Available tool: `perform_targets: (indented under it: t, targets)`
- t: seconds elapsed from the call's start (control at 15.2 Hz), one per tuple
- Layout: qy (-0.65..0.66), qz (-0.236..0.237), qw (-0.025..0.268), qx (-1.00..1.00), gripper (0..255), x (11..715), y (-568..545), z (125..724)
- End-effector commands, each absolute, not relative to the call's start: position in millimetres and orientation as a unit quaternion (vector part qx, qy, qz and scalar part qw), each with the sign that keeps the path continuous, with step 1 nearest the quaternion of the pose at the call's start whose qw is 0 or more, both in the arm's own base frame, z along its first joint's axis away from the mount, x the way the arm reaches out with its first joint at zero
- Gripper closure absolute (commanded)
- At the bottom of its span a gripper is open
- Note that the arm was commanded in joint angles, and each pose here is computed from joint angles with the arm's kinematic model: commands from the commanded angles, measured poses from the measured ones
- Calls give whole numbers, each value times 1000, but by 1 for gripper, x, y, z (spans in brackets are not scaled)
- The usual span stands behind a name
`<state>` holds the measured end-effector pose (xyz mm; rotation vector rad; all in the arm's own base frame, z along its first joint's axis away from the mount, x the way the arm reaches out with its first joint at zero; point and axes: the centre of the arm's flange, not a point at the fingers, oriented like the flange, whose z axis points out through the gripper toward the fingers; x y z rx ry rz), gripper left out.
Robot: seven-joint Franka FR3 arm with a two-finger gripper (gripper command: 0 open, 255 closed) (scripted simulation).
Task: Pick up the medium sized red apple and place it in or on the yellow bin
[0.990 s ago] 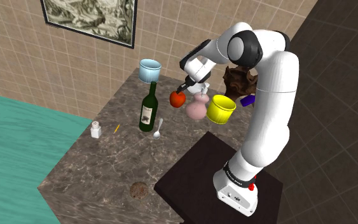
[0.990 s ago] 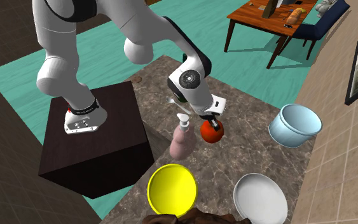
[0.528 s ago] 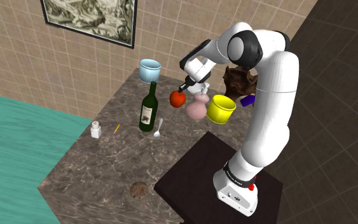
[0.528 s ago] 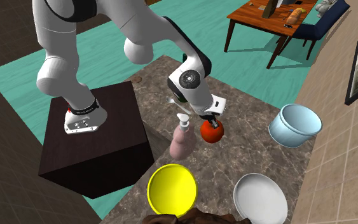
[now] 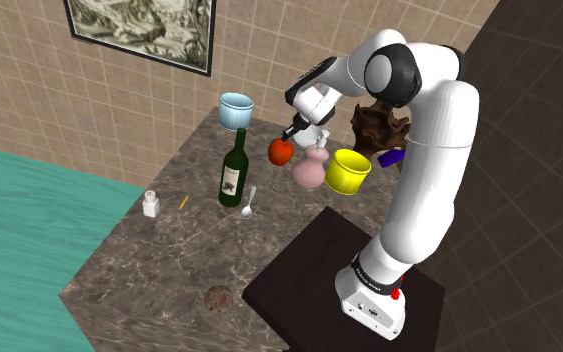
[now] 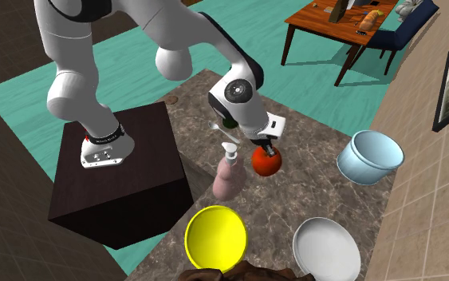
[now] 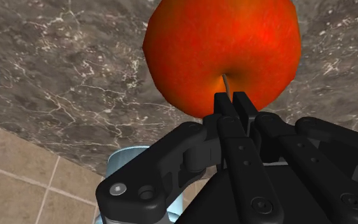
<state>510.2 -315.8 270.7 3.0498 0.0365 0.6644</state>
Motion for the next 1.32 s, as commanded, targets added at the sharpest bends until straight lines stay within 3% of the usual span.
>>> perform_targets:
  t: [0.0, 1.25]
  targets:
    - [12, 213, 10, 977, 255, 511, -316, 281]
    - [12, 213, 10, 977, 255, 511, -316, 382]
